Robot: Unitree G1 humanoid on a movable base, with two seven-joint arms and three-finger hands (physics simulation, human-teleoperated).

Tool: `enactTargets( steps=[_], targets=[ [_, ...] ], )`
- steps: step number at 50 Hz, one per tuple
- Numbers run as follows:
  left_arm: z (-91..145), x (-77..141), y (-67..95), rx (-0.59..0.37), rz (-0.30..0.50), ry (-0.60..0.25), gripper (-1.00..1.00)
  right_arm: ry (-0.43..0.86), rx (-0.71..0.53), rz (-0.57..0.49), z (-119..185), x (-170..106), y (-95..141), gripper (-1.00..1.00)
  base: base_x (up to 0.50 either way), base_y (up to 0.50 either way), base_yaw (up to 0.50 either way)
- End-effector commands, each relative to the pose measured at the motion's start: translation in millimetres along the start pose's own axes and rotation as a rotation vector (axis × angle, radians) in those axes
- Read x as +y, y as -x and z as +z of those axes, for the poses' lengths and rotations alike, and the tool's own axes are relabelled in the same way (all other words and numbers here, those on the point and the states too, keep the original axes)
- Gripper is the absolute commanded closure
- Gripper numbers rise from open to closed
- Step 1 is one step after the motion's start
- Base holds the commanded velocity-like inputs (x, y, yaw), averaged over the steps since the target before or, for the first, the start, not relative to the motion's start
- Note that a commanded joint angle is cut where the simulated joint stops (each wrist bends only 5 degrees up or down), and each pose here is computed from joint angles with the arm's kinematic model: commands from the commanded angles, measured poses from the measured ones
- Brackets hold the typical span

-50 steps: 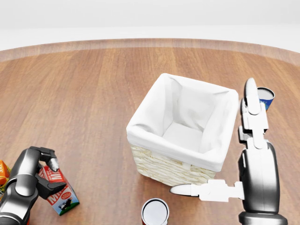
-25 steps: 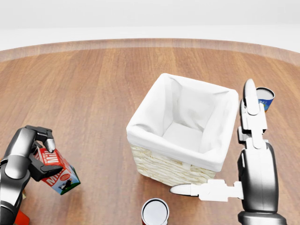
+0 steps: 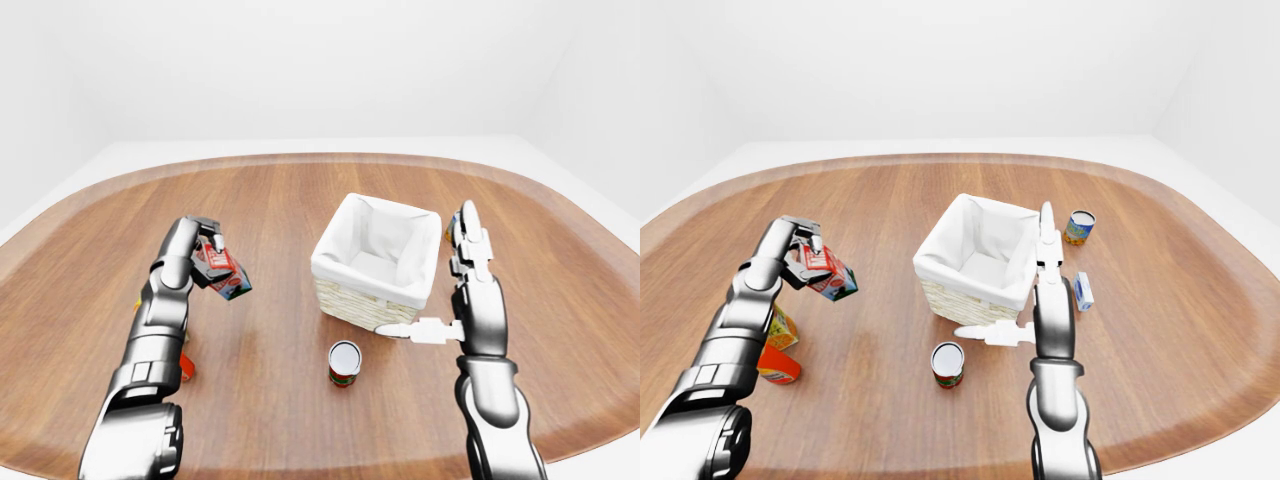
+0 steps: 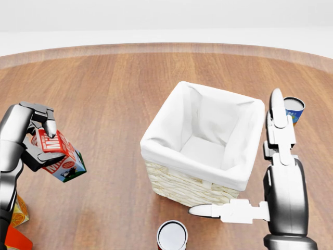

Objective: Pick the milk and place it in the basket.

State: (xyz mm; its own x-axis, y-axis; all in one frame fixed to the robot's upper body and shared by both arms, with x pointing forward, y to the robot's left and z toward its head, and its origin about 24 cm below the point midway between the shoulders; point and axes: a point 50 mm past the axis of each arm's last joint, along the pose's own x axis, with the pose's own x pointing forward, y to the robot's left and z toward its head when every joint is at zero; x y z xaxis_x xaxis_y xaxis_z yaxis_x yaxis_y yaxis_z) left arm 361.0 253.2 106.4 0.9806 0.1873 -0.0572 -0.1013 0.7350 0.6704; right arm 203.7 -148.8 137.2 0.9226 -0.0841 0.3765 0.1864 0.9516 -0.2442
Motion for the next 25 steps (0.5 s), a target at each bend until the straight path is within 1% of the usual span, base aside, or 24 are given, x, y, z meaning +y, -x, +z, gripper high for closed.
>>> enactTargets(
  steps=[1,8,9,14,21,25],
  targets=[
    [26,18,-1.2,-0.097,0.051,-0.024,1.00,0.000,0.000,0.001,0,0,0,-1.00,0.05,0.00,0.00],
    [47,26,-1.5,-0.168,0.060,-0.045,1.00,-0.001,-0.004,0.001,1,-1,0,-1.00,0.05,0.00,0.00],
    [54,27,-0.3,-0.194,0.060,-0.054,1.00,-0.001,-0.002,0.000,1,-1,0,-1.00,0.05,0.00,0.00],
    [72,32,2.8,-0.258,0.066,-0.077,1.00,-0.001,0.001,0.000,0,0,0,-1.00,0.05,0.00,0.00],
    [87,35,1.9,-0.297,0.070,-0.089,1.00,0.002,0.005,0.001,-1,1,1,-1.00,0.05,0.00,0.00],
    [93,33,-0.7,-0.304,0.069,-0.098,1.00,0.000,0.000,0.000,0,0,1,-1.00,0.05,0.00,0.00]
  ],
)
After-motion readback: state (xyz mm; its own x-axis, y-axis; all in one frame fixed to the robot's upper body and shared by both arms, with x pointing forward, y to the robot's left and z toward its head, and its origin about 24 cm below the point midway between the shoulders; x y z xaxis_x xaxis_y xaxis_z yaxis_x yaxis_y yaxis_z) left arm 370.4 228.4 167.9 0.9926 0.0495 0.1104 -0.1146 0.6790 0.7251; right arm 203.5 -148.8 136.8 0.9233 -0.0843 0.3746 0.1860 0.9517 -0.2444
